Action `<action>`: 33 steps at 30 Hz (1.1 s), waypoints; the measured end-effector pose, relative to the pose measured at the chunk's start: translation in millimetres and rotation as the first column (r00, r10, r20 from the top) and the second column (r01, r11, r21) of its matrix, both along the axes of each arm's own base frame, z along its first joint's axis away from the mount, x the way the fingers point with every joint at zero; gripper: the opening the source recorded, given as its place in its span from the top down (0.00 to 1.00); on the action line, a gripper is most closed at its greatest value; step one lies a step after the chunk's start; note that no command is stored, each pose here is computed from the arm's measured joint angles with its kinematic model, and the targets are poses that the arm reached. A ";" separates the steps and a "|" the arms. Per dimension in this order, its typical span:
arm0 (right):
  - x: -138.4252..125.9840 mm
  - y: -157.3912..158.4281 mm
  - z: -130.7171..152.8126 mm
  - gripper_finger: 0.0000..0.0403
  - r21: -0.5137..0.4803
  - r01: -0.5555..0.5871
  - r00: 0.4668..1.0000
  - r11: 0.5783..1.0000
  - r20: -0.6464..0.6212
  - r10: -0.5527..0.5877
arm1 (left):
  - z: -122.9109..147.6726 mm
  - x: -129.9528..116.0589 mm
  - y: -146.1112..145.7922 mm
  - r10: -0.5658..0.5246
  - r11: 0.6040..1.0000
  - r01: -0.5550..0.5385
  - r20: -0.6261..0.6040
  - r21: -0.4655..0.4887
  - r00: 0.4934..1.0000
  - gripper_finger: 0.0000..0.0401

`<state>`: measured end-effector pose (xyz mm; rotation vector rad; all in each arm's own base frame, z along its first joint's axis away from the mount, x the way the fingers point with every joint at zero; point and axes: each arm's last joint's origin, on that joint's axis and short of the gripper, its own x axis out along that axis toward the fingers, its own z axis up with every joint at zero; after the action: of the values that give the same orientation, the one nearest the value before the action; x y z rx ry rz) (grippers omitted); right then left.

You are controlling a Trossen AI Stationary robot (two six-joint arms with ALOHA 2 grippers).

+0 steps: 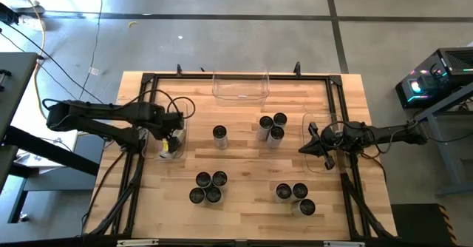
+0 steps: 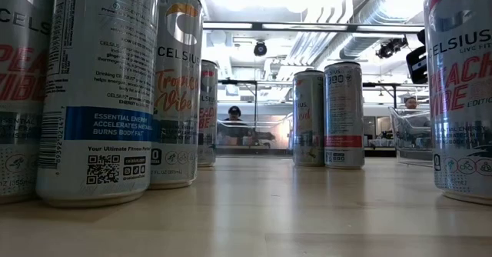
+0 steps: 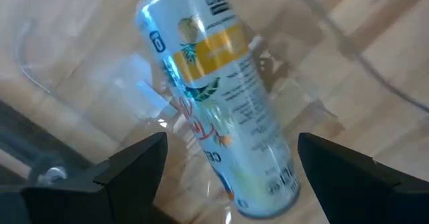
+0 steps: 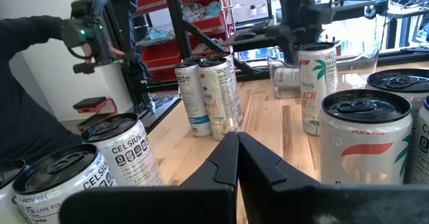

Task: Sort soda cans
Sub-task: Put the white-yellow soda can into the left transparent bin

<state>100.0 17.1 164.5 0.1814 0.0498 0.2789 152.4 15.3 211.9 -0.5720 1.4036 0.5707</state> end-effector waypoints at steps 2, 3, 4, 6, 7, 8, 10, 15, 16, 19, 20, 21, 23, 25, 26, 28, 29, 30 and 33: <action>0.0 0.0 0.0 1.00 0.000 0.000 1.000 1.000 0.000 0.000 | -8.2 0.0 1.1 0.026 1.000 -0.026 0.000 0.011 1.000 0.17; 0.0 0.0 0.0 1.00 0.000 0.000 1.000 1.000 0.000 0.000 | -12.1 -0.3 1.6 0.037 0.999 -0.037 0.000 0.014 0.999 0.17; 0.0 0.0 0.0 1.00 0.000 0.000 1.000 1.000 0.000 0.000 | -15.3 -0.6 2.0 0.045 0.999 -0.045 0.002 0.018 0.999 0.17; 0.0 0.0 0.0 1.00 0.000 0.000 1.000 1.000 0.000 0.000 | -21.5 0.2 2.1 0.059 0.998 -0.059 0.021 0.021 0.998 0.17; 0.0 0.0 -0.1 1.00 0.000 0.000 1.000 1.000 0.000 0.000 | -24.9 -0.2 2.1 0.066 0.998 -0.066 0.023 0.020 0.998 0.17; 0.0 0.0 -0.1 1.00 0.000 0.000 1.000 1.000 0.000 0.000 | -28.6 -1.5 1.9 0.071 0.997 -0.071 0.018 0.019 0.997 0.17; 0.0 0.0 0.0 1.00 0.000 0.000 1.000 1.000 0.000 0.000 | -35.4 -1.9 1.9 0.070 0.997 -0.070 0.021 0.018 0.997 0.17; 0.0 0.0 -0.1 1.00 0.000 0.000 1.000 1.000 0.000 0.000 | -51.8 -7.8 1.2 0.072 0.997 -0.072 -0.004 0.015 0.997 0.18; 0.0 0.0 -0.1 1.00 0.000 0.000 1.000 1.000 -0.001 0.000 | -53.6 -8.5 1.1 0.072 0.997 -0.072 -0.010 0.016 0.997 0.19; 0.0 0.0 0.0 1.00 0.000 0.000 1.000 1.000 0.000 0.000 | -59.6 -12.2 0.7 0.072 0.997 -0.072 -0.034 0.013 0.997 0.23; 0.0 0.0 -0.1 1.00 0.000 0.000 1.000 1.000 0.000 0.000 | -60.7 -13.1 0.6 0.072 0.997 -0.071 -0.039 0.014 0.997 0.25; 0.0 0.0 0.0 1.00 0.000 0.000 1.000 1.000 0.000 0.000 | -61.3 -13.7 0.6 0.073 0.997 -0.072 -0.042 0.016 0.996 0.28; 0.0 0.0 -0.1 1.00 0.000 0.000 1.000 1.000 0.000 0.000 | -60.3 -13.4 0.6 0.061 0.998 -0.061 -0.043 0.015 0.997 0.35; 0.0 0.0 -0.1 1.00 0.000 0.000 1.000 1.000 0.000 0.000 | -55.5 -10.3 0.9 0.026 1.000 -0.026 -0.034 0.017 0.999 0.41; 0.0 0.0 0.0 1.00 0.000 0.000 1.000 1.000 0.000 0.000 | -51.1 -7.6 1.2 0.012 1.000 -0.012 -0.021 0.019 1.000 0.41; 0.0 0.0 0.0 1.00 0.000 0.000 1.000 1.000 0.000 0.000 | -40.3 -2.3 2.3 -0.016 0.999 0.016 -0.004 0.041 1.000 0.41; 0.0 0.0 0.0 1.00 0.000 0.000 1.000 1.000 0.000 0.000 | -33.0 0.0 3.0 -0.031 0.998 0.031 -0.004 0.059 1.000 0.41; 0.0 0.0 0.0 1.00 0.000 0.000 1.000 1.000 0.000 0.000 | -25.2 1.1 4.0 -0.040 0.996 0.041 -0.015 0.079 0.999 0.41; 0.0 0.0 0.0 1.00 0.000 0.000 1.000 1.000 0.000 0.000 | 0.9 2.6 8.0 -0.058 0.986 0.067 -0.059 0.151 0.997 0.41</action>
<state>100.0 17.1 164.5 0.1815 0.0499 0.2790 154.9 23.2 212.8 -0.3911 1.4098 0.6413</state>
